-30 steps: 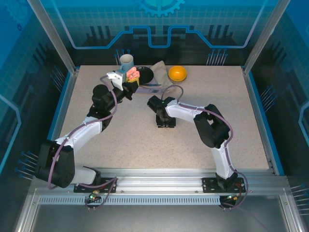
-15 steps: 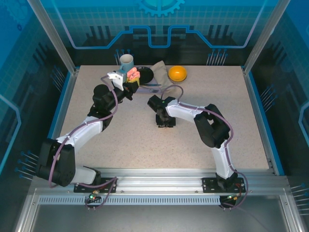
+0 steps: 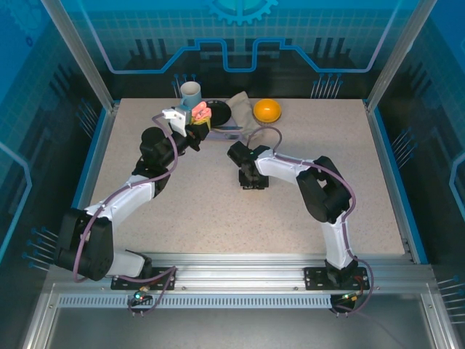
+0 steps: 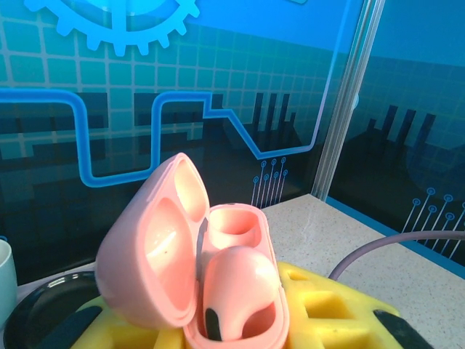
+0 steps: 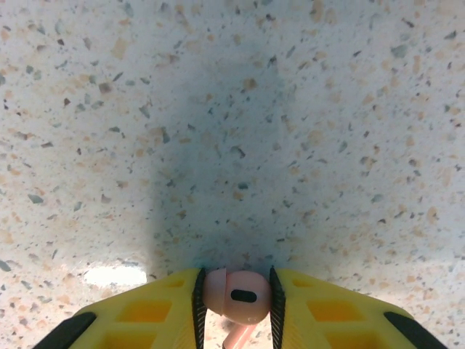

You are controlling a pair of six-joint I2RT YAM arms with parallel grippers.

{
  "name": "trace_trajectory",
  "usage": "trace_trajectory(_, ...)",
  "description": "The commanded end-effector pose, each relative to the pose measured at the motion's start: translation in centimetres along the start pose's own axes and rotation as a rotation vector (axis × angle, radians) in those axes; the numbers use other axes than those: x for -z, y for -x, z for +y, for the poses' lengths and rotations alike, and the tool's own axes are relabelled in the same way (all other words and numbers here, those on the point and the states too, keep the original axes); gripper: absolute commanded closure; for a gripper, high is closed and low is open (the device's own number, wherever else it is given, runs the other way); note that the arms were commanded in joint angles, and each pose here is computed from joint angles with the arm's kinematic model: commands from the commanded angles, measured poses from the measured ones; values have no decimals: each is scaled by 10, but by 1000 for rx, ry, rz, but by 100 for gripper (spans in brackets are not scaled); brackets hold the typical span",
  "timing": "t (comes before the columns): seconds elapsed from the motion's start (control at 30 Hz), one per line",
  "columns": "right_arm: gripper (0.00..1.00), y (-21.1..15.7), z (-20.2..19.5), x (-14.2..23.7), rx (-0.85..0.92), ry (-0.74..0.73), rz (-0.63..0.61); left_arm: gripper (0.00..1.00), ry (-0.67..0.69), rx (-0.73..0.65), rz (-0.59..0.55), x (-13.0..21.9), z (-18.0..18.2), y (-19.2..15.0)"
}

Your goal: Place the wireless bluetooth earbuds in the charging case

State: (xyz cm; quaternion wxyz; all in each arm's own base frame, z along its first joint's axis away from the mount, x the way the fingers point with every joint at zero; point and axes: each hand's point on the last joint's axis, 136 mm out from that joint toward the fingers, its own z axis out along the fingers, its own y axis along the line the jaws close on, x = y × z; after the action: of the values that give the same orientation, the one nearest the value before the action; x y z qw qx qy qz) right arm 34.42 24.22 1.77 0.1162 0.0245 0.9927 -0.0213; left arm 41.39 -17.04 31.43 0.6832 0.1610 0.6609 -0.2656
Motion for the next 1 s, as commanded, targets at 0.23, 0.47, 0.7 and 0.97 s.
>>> trace_trajectory(0.23, 60, -4, -7, -14, 5, -36, 29, 100, -24, -31, -28, -1, -9, 9)
trace_trajectory(0.47, 58, 4, -8, -14, -39, -23, 21, 100, -26, -32, -27, -2, -9, 9)
trace_trajectory(0.7, 59, 13, -5, -14, -84, 18, 20, 100, -28, -31, -26, -4, -9, 9)
trace_trajectory(0.97, 60, 14, -6, -18, -123, 33, 37, 100, -28, -34, -25, -5, -8, 8)
